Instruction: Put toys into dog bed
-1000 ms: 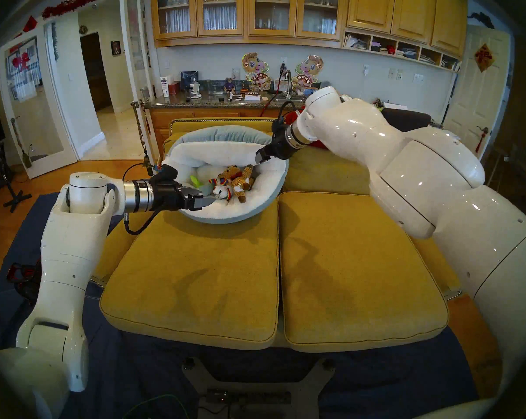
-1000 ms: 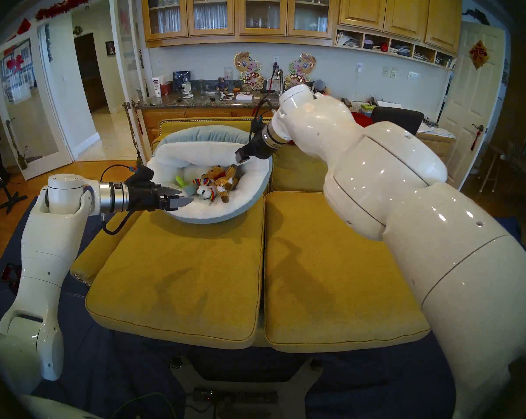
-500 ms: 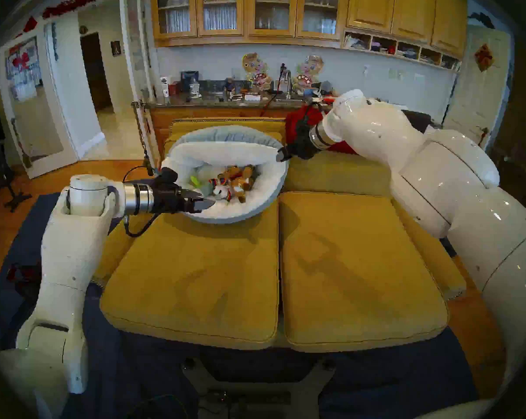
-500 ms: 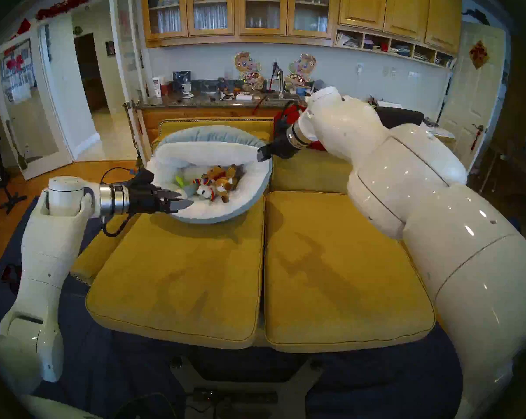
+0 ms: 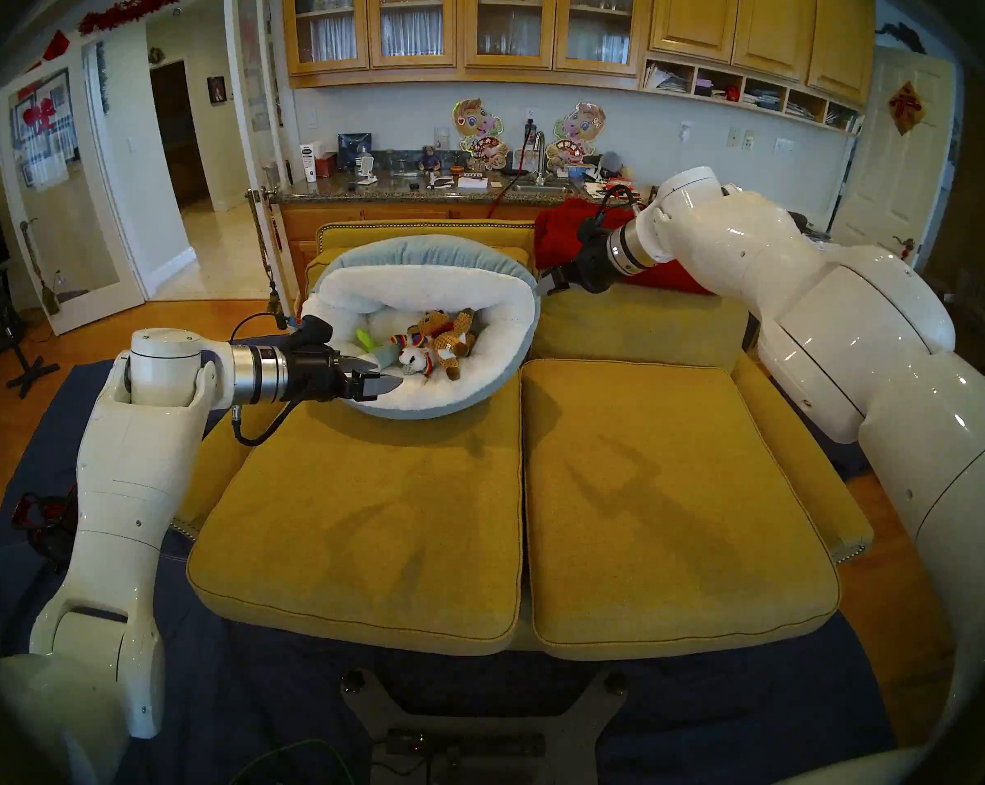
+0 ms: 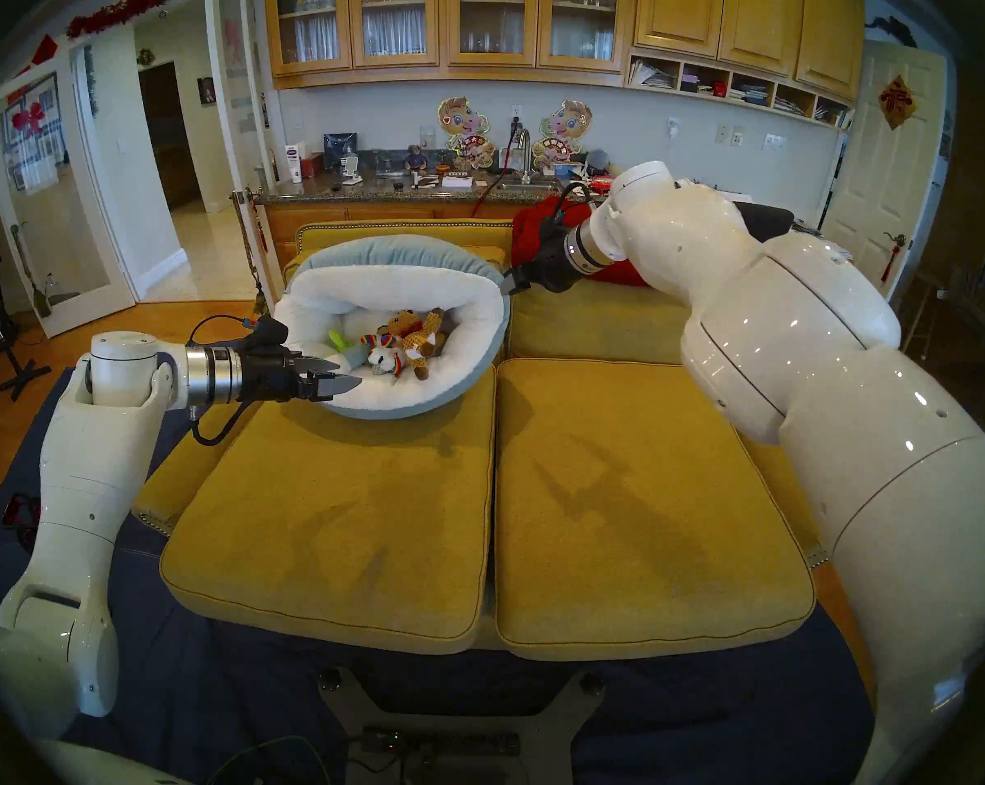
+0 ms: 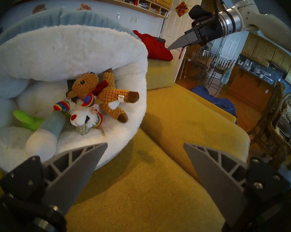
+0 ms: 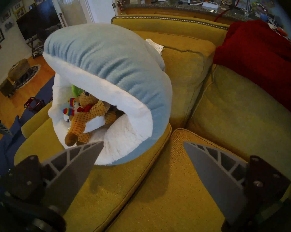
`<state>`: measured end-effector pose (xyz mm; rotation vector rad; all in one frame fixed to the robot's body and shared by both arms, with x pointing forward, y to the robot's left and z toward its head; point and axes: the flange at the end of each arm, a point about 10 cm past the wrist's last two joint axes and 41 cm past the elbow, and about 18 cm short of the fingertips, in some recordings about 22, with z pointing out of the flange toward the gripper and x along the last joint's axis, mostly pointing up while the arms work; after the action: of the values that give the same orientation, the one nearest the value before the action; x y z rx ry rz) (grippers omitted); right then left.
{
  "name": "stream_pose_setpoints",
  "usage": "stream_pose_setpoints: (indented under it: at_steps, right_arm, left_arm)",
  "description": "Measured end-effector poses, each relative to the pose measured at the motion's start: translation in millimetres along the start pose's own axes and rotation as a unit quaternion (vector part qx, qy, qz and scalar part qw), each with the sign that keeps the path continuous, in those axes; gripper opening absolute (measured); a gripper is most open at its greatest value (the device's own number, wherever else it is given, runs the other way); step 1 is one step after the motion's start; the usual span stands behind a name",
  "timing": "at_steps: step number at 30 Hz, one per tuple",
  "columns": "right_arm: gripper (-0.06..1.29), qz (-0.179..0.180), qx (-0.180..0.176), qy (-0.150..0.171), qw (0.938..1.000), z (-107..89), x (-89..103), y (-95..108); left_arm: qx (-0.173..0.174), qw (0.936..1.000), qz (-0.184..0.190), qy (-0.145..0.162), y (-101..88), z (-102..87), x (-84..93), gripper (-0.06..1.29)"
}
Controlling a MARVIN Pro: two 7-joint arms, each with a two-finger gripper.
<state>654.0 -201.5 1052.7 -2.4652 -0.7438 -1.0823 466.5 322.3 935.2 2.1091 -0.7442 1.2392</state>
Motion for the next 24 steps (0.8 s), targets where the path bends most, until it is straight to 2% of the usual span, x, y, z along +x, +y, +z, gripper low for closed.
stream_pose_setpoints:
  at_steps: [16,24]
  right_arm:
    - [1.22,-0.039,0.046,0.027,0.9978,-3.3,13.7,-15.4]
    - [1.22,-0.045,0.061,0.03,0.9966,-0.1,5.0,-13.9]
  left_arm:
    - [0.0,1.0,-0.004,-0.006,-0.5,0.5,-6.8,1.23]
    - [0.0,0.9999,-0.007,-0.009,-0.8,0.9,-10.7,1.23]
